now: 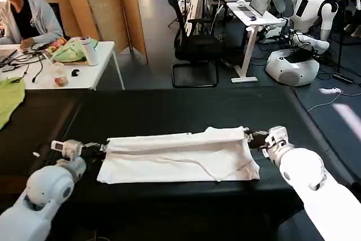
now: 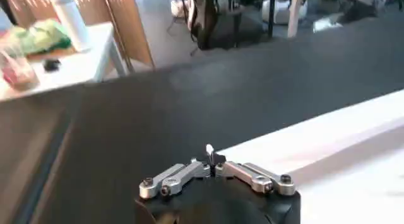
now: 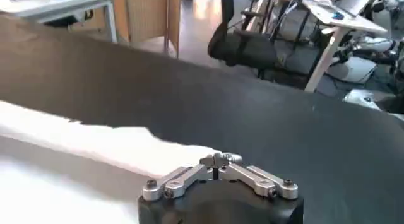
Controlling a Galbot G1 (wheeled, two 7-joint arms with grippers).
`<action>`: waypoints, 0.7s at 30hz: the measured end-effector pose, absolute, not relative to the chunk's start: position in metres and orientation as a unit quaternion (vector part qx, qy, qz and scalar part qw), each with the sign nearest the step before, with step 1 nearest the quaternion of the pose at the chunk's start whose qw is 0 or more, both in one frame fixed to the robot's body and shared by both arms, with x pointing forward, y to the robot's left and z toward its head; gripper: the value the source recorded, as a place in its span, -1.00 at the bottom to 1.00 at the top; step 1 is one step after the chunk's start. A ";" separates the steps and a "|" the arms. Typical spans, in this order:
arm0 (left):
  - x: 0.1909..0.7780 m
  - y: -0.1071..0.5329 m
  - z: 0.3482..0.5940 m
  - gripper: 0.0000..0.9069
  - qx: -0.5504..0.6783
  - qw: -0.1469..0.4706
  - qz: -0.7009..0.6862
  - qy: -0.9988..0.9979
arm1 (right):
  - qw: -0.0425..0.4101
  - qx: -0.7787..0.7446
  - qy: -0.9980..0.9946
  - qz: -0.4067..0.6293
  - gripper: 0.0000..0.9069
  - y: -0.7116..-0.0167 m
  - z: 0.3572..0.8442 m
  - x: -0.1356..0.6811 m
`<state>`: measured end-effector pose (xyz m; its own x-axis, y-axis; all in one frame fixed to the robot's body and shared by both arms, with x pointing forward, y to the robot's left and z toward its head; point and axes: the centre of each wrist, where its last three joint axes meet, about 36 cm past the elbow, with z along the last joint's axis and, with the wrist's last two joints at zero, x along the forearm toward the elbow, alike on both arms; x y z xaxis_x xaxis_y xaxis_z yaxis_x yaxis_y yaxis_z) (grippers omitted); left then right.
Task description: Fold and organize the clothes.
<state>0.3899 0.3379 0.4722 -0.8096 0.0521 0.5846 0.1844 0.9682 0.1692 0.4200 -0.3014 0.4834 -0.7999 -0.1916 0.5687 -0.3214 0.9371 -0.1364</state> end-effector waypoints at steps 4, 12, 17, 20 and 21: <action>0.384 0.336 0.463 -1.00 -0.057 0.311 -0.116 -0.941 | 0.294 0.140 -0.938 0.115 -1.00 -0.298 0.476 0.410; 0.373 0.330 0.463 0.94 -0.062 0.311 -0.110 -0.942 | 0.297 0.145 -0.938 0.109 0.94 -0.298 0.478 0.398; 0.364 0.326 0.470 0.94 -0.063 0.302 -0.103 -0.946 | 0.289 0.141 -0.941 0.109 0.94 -0.300 0.486 0.388; 0.357 0.323 0.478 0.94 -0.067 0.293 -0.101 -0.949 | 0.280 0.141 -0.944 0.103 0.94 -0.302 0.495 0.383; 0.355 0.322 0.482 0.94 -0.068 0.288 -0.099 -0.950 | 0.274 0.141 -0.946 0.099 0.94 -0.303 0.500 0.382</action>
